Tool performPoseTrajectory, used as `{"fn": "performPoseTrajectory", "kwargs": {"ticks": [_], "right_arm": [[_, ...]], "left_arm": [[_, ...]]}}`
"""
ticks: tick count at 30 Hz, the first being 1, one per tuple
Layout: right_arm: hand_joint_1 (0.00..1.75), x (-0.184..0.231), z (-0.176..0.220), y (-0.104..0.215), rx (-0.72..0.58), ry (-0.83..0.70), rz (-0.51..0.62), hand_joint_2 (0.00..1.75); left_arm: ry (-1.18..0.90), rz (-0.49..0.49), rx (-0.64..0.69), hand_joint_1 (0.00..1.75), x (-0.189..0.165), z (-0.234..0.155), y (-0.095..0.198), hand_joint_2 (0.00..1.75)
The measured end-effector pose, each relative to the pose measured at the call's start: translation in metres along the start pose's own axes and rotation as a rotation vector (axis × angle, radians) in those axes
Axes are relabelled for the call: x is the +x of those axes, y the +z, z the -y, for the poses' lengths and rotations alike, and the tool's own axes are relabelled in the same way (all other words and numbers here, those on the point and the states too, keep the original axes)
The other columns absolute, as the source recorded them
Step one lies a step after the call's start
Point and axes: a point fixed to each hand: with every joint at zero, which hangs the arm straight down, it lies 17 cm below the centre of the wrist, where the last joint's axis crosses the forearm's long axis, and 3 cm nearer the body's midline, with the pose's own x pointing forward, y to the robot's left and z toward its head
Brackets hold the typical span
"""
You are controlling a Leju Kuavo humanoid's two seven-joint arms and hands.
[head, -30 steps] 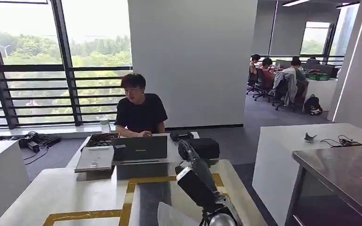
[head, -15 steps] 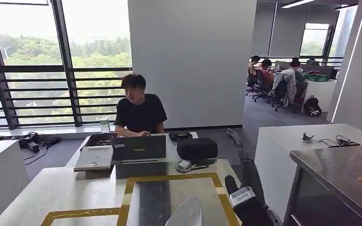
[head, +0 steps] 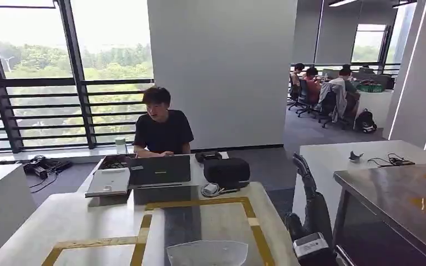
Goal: Take the parts from the cabinet and place them on the table.
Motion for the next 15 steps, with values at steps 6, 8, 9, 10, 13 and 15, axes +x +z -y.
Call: {"fn": "performPoseTrajectory", "kwargs": {"ticks": [6,8,9,10,13,15], "right_arm": [[0.0,-0.012,0.015,0.024,-0.023,0.062,-0.028,0.0],[0.0,-0.024,0.016,0.039,-0.021,0.06,-0.067,0.0],[0.0,-0.03,0.015,0.048,-0.012,0.037,-0.089,0.0],[0.0,-0.039,0.016,0.056,-0.006,-0.001,-0.111,0.0],[0.0,-0.062,0.029,0.067,-0.018,-0.041,-0.156,0.0],[0.0,-0.071,0.037,0.071,-0.026,-0.036,-0.173,0.0]], "left_arm": [[-0.013,0.004,-0.013,0.0,0.003,0.008,0.002,0.0],[-0.01,0.033,-0.019,0.0,0.014,0.011,0.002,0.0],[-0.009,0.039,-0.023,0.0,0.018,0.013,0.002,0.0],[-0.009,0.039,-0.031,0.0,0.02,0.015,0.003,0.0],[-0.012,0.039,-0.039,0.0,0.024,0.021,0.004,0.0],[-0.012,0.042,-0.044,0.0,0.026,0.024,0.005,0.0]]}}
